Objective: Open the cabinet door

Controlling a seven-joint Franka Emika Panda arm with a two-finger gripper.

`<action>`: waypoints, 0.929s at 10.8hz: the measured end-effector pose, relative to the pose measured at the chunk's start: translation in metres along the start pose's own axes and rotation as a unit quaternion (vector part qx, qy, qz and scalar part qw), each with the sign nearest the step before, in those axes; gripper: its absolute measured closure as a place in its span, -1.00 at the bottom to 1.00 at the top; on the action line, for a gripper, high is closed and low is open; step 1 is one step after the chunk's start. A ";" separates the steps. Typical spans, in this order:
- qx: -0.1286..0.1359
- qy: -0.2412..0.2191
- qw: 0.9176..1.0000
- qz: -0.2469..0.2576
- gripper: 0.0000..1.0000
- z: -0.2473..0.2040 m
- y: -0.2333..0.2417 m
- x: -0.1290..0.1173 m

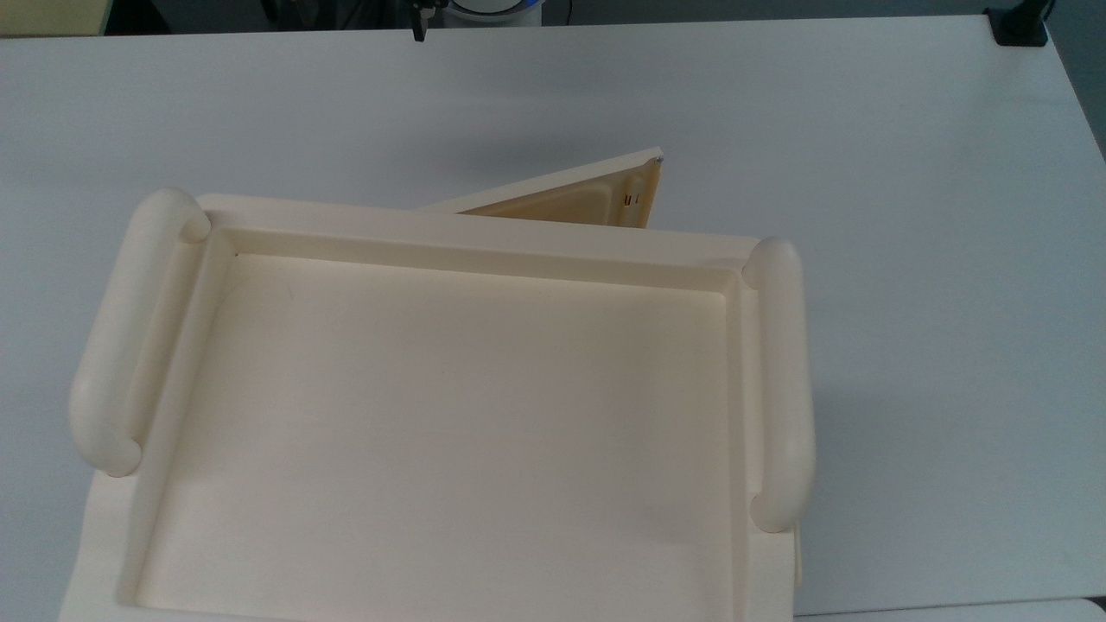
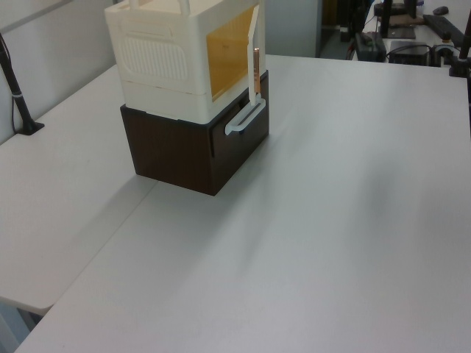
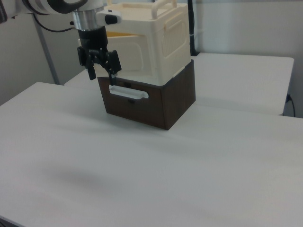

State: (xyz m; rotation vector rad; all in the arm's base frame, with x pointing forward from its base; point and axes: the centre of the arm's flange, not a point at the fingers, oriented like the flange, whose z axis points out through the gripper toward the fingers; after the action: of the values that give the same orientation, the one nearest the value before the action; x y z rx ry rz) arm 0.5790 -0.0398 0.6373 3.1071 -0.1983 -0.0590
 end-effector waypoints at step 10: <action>0.143 0.202 0.966 0.071 -1.00 -0.076 -0.108 0.015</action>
State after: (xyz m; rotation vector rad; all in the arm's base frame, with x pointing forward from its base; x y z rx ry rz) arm 0.6109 0.0673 0.7092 3.2783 -0.4480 0.6561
